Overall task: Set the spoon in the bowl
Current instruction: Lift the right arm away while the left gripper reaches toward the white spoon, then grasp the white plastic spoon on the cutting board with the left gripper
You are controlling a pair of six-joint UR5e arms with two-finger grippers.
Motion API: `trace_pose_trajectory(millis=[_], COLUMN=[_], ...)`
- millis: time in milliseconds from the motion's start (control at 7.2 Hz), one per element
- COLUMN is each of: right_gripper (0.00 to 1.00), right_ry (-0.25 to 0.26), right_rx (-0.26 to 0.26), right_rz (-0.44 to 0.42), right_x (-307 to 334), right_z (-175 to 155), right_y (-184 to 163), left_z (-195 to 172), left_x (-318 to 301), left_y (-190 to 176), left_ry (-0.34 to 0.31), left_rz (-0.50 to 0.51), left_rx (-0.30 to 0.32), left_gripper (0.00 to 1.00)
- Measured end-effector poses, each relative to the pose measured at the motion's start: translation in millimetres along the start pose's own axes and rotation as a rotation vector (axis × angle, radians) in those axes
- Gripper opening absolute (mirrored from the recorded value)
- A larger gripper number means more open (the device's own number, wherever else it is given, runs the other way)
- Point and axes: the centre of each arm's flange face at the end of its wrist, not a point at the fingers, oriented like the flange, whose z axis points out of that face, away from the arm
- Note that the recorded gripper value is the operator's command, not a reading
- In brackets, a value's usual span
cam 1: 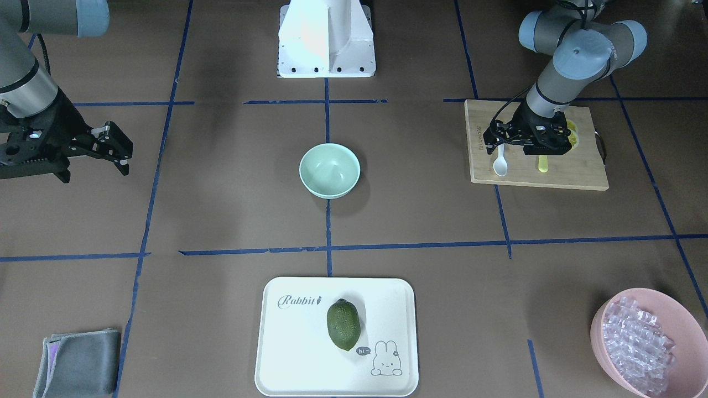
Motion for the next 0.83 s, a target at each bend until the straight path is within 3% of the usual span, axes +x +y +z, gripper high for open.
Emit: trace_pose_trajectory(millis=[417,833], right_gripper=[1.00,1.00], right_ry=[0.001,0.002], right_rx=[0.008,0.010], right_rz=[0.009,0.011], right_x=[4.9,6.0], right_z=[-4.6,-5.8], right_y=[-2.8,-3.5], left_z=[8.7,12.4], left_x=[1.3,2.1], left_y=[5.1,7.7], left_ry=[-0.007,-0.011], left_rz=[0.006,0.007], left_rx=[-0.017,-0.023], left_gripper=[0.90,0.56])
